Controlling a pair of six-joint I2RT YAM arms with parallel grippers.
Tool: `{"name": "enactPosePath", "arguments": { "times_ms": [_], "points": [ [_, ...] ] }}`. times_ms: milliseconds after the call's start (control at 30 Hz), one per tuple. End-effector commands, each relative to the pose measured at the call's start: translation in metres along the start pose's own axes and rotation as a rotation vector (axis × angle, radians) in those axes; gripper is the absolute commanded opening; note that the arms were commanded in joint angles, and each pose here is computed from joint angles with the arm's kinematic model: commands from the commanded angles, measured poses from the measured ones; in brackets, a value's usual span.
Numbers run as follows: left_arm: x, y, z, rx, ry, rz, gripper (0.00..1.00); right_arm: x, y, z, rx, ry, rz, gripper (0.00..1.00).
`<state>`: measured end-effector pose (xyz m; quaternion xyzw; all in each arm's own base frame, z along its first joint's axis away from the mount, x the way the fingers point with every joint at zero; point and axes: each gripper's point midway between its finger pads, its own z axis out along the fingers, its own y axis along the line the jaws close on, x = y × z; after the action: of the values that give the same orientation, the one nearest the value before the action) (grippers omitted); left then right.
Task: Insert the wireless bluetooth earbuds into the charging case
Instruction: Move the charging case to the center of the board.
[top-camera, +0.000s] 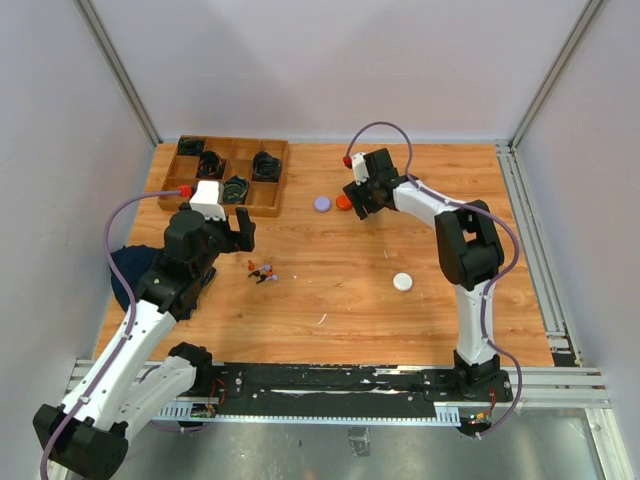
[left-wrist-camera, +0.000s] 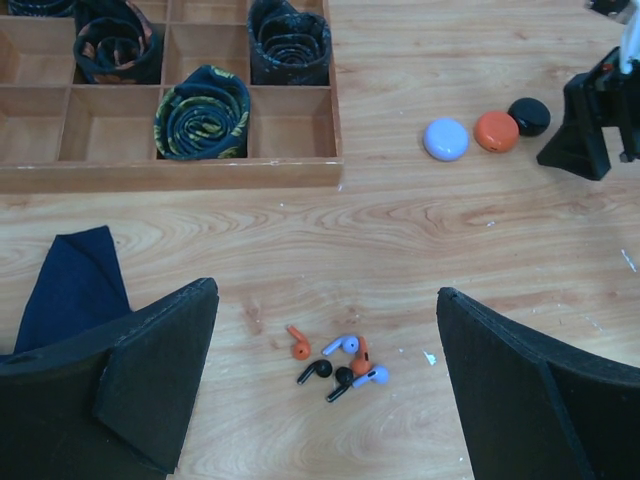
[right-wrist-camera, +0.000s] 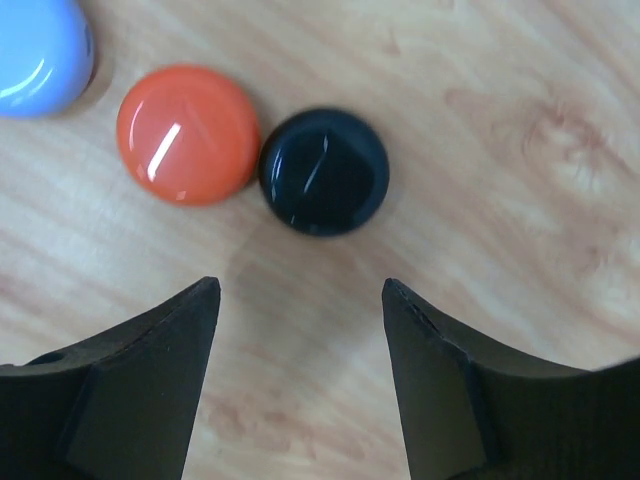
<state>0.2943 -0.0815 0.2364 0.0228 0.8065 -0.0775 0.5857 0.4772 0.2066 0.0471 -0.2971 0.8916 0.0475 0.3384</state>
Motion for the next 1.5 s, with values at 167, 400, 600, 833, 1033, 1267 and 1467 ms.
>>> {"name": "enactPosePath", "arguments": {
  "times_ms": [167,400,600,833,1033,1267,1467],
  "points": [
    [-0.005,0.003,0.001,0.0,-0.034,-0.006,0.96,-0.02,-0.007,0.037,0.001,-0.015,-0.109,0.66],
    [-0.005,0.004,0.002,0.003,-0.035,-0.009,0.96,-0.009,-0.01,0.054,-0.034,0.016,-0.083,0.63],
    [-0.006,0.002,0.002,0.019,-0.037,-0.009,0.96,-0.007,0.0,0.05,-0.105,0.017,-0.057,0.55],
    [-0.005,-0.001,0.001,0.037,-0.038,-0.01,0.96,0.009,0.007,0.016,-0.083,0.055,0.014,0.51],
    [-0.006,-0.001,0.001,0.039,-0.037,-0.013,0.96,0.042,0.044,-0.029,-0.123,0.099,0.065,0.5],
    [-0.008,-0.001,0.0,0.039,-0.047,-0.017,0.96,0.091,0.092,-0.08,-0.139,0.161,0.129,0.51],
    [-0.008,0.0,0.0,0.034,-0.048,-0.017,0.96,0.125,0.135,-0.103,-0.155,0.192,0.098,0.52]
  ]
}}
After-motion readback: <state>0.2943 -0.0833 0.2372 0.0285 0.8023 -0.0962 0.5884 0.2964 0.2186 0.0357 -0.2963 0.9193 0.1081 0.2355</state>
